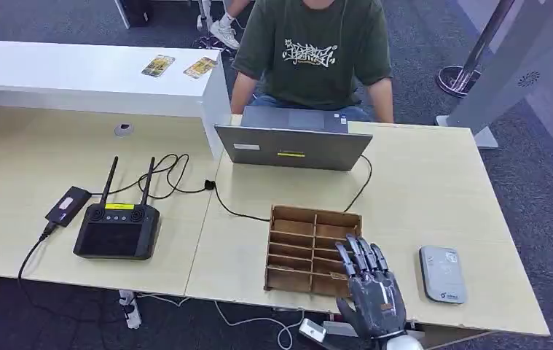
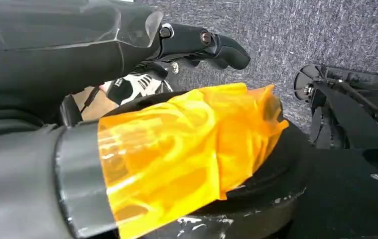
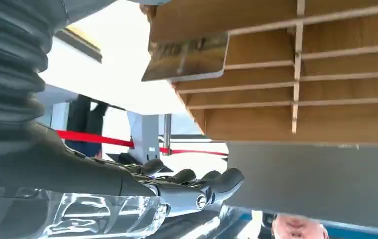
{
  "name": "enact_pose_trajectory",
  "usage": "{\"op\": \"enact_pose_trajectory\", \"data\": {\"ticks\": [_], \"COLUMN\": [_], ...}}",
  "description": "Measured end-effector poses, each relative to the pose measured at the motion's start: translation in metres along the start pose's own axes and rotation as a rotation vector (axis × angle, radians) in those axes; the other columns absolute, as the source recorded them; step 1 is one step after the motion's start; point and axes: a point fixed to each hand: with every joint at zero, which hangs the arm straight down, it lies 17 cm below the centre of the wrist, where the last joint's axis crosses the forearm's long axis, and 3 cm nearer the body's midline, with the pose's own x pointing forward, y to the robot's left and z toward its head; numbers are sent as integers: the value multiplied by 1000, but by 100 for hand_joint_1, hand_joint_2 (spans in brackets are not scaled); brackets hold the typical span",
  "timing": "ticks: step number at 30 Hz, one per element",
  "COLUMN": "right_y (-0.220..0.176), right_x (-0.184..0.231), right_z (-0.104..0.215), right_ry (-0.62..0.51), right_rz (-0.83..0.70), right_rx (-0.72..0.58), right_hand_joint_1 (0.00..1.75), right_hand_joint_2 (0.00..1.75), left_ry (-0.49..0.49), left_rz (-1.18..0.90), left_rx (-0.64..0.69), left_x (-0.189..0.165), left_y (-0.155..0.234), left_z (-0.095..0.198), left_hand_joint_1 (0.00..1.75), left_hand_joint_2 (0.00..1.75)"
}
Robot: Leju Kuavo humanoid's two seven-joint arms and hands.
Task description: Pass the card to the sensor for recognition and then transmit it.
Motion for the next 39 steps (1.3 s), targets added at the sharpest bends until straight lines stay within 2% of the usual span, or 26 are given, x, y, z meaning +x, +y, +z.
{"op": "enact_pose_trajectory", "data": {"ticks": [15, 34, 39], "right_y": [14, 13, 26], "right_x": [-3, -14, -16], "right_z": [2, 1, 4], "right_ry": [10, 45, 53], "right_rz": [6, 11, 10], "right_rx": [71, 66, 116], "right_hand_joint_1": [0, 0, 0], "right_hand_joint_2": [175, 175, 175], "left_ry": [-2, -3, -3], "left_rz": [1, 6, 5], "left_rx": [-4, -5, -6], "left_x": [0, 1, 1], "left_y": [-1, -1, -1], "left_z": [0, 0, 0], "left_hand_joint_1": [0, 0, 0], "left_hand_joint_2": [0, 0, 0]}}
